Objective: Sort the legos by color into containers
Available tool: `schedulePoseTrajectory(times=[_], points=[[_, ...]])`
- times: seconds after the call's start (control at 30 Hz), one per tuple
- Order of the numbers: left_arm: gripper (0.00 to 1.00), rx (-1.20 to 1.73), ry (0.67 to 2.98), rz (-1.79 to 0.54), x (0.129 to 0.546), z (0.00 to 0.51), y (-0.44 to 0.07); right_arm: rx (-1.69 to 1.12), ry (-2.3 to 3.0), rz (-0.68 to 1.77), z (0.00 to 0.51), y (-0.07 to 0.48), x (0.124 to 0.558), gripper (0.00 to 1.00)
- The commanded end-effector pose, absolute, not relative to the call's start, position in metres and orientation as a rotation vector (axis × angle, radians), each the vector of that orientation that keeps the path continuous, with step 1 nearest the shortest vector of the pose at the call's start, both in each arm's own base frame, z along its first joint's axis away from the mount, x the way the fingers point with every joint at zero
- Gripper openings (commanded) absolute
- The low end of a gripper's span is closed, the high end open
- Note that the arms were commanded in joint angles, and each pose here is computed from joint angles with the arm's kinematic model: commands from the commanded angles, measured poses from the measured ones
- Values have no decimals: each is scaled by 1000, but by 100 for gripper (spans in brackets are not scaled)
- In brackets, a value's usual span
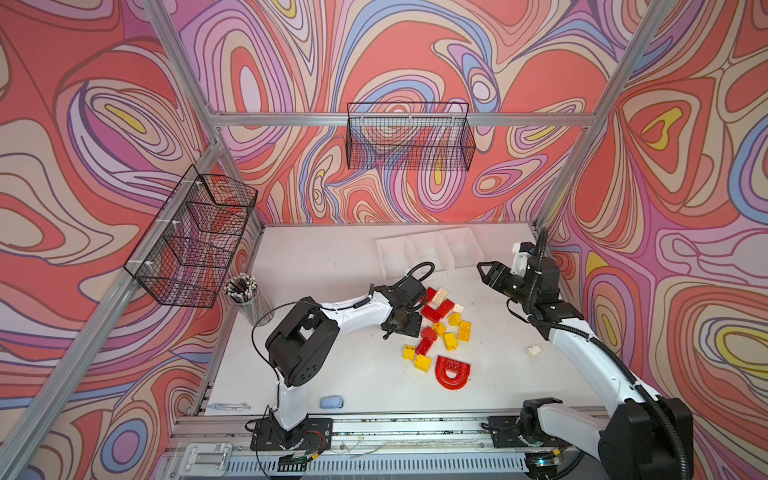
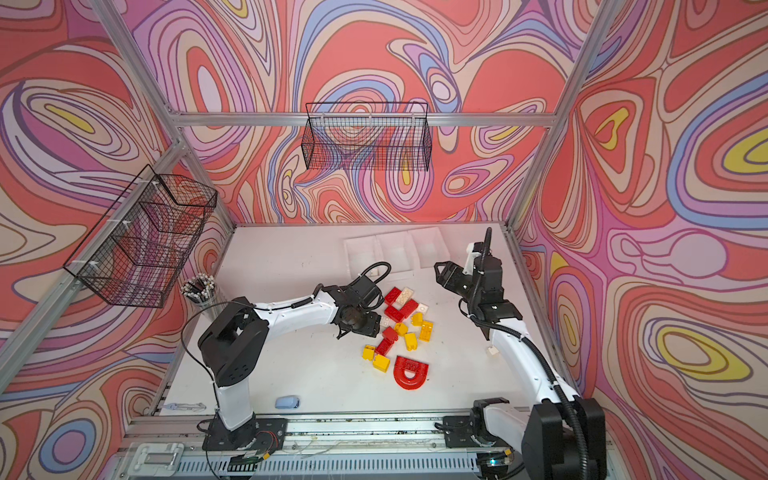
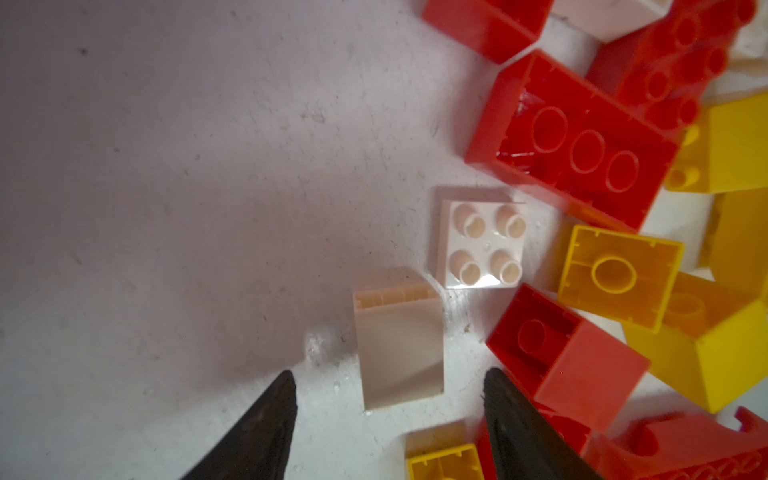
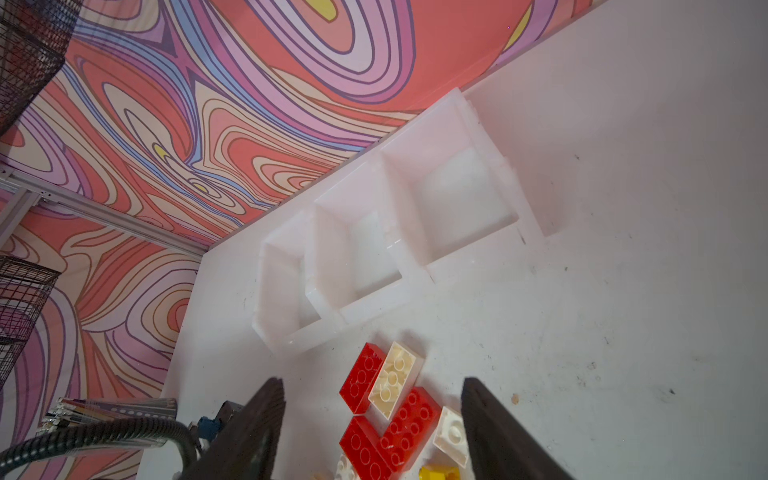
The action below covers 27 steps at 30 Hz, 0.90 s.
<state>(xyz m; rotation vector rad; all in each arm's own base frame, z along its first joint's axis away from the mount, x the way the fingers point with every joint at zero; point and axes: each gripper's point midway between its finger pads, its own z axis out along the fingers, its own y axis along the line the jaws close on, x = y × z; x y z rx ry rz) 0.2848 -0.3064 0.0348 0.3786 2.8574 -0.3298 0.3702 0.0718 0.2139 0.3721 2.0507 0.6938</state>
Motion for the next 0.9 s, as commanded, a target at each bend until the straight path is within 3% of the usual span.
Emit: schedulePoseTrajectory(times=[0.0, 0.1, 0.57, 0.87], points=[[66, 371, 2864, -333, 286, 29, -312, 367, 2039, 724, 214, 75, 364, 70], [62, 375, 2871, -293, 289, 23, -310, 368, 2039, 730, 210, 75, 361, 70], [23, 381, 2888, -187, 291, 23, -305, 341, 2030, 750, 210, 78, 352, 70], [24, 366, 2736, -174, 328, 96, -306, 322, 2066, 785, 192, 84, 341, 70]])
